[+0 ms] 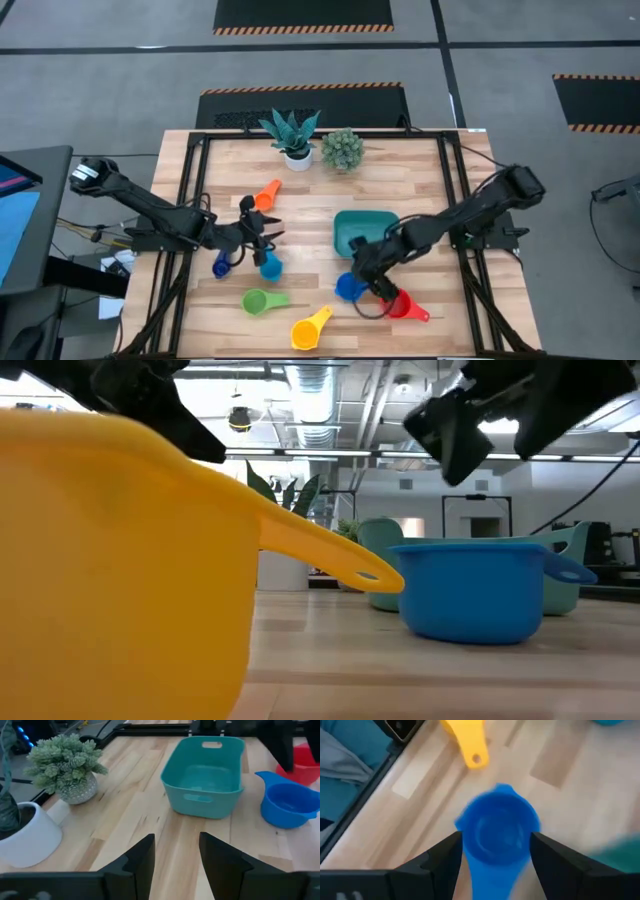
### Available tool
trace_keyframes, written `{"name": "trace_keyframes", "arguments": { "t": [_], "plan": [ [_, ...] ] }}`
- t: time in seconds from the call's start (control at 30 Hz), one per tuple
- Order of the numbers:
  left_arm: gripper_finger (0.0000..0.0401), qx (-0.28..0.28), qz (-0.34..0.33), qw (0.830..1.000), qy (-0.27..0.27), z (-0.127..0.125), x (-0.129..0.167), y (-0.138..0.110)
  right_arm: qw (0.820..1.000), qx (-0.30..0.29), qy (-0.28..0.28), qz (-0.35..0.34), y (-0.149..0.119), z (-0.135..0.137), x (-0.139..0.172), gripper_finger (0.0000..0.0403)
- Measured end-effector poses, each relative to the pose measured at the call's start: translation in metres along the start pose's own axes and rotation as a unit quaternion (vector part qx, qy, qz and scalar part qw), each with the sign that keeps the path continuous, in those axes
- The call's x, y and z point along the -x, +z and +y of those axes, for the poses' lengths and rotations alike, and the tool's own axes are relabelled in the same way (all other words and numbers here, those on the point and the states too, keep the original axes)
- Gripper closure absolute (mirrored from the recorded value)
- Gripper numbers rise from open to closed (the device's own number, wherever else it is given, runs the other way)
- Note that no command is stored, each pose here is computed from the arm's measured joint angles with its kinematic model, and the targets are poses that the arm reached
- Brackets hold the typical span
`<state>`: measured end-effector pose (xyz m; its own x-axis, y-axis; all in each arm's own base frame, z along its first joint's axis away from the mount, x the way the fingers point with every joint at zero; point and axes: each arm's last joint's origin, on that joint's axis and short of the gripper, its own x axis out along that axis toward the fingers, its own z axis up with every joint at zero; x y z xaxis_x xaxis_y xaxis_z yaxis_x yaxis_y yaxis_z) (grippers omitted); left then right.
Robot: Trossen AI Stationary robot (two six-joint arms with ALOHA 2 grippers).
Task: Nest measuring cups in basket
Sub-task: Stack the blue measuring cup on top of the red measuring cup
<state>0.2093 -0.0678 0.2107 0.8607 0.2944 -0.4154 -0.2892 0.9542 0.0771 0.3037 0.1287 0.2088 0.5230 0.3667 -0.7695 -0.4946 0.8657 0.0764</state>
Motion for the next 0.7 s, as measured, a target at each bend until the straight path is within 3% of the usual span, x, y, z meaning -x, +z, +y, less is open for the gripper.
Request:
{"name": "trace_keyframes", "arguments": {
  "t": [0.2, 0.7],
  "plan": [
    [0.0255, -0.001, 0.001, 1.0, 0.0, 0.0, 0.0, 0.0, 1.0, -0.021, 0.011, 0.009, -0.004, 0.008, -0.03, 0.0148],
    [0.0255, 0.001, 0.004, 1.0, -0.003, 0.0, 0.0, -0.001, 0.998, -0.044, 0.003, 0.05, -0.021, 0.014, -0.07, 0.0148]
  ]
}}
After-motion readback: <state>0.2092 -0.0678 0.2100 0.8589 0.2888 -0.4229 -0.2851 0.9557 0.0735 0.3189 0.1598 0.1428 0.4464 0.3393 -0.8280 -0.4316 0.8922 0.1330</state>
